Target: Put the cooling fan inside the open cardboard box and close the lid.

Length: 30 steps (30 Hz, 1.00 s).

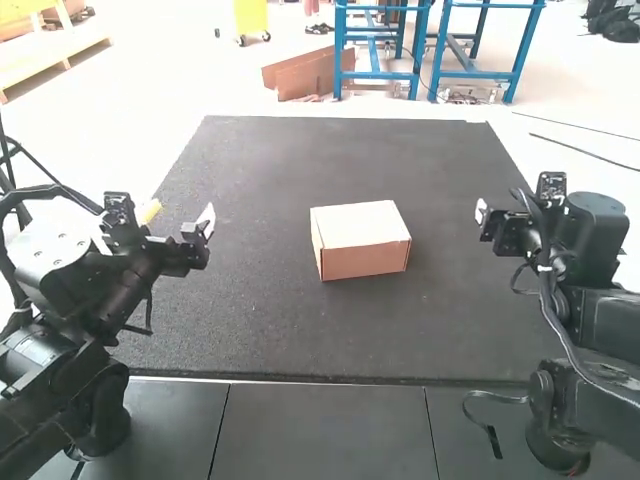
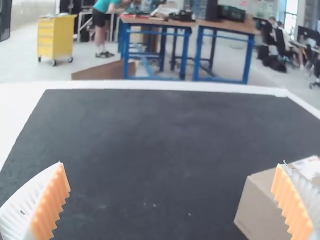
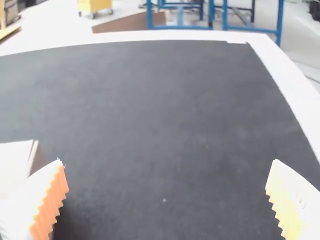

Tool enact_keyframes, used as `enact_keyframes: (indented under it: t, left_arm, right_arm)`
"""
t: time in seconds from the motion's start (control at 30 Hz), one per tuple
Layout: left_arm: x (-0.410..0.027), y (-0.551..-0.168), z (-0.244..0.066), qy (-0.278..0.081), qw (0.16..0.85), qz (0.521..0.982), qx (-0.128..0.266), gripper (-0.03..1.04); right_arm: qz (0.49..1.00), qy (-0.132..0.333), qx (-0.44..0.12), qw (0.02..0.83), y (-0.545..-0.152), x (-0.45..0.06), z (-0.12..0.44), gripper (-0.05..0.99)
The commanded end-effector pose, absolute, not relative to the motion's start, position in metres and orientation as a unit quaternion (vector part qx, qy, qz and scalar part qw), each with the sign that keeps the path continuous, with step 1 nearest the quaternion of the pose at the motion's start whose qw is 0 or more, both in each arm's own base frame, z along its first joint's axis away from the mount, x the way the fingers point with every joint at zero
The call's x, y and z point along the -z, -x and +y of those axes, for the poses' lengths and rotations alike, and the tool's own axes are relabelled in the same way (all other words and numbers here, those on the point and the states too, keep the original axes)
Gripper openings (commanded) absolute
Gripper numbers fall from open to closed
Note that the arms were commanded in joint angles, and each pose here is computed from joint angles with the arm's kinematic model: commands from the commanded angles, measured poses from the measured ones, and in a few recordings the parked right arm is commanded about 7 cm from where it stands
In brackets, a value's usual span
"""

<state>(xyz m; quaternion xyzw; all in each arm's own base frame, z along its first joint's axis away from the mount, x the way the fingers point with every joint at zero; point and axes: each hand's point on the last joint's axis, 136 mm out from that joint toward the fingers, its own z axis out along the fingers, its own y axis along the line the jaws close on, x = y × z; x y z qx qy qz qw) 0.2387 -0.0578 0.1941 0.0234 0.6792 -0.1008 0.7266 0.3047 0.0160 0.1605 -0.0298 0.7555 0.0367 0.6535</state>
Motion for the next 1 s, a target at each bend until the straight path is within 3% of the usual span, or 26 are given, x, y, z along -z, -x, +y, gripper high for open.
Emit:
enact_keyframes:
  t: [0.0, 0.37, 0.73, 0.97]
  left_arm:
    - [-0.187, -0.240, -0.056, -0.027, 0.720, 0.687, 0.090, 0.95]
    - [-0.173, -0.241, -0.047, -0.003, 0.702, 0.707, 0.085, 0.95]
    - [-0.166, -0.244, 0.029, 0.106, 0.698, 0.708, -0.027, 0.95]
    - [-0.168, -0.244, 0.027, 0.096, 0.699, 0.708, -0.029, 0.95]
  right_arm:
    - [0.740, 0.026, -0.036, 0.671, -0.297, -0.172, 0.014, 0.91]
    - [0.708, 0.023, -0.044, 0.704, -0.267, -0.184, 0.016, 0.91]
    - [0.712, 0.021, -0.049, 0.700, -0.248, -0.170, 0.019, 0.91]
    - [0.724, -0.013, -0.038, 0.689, -0.247, -0.161, 0.007, 0.91]
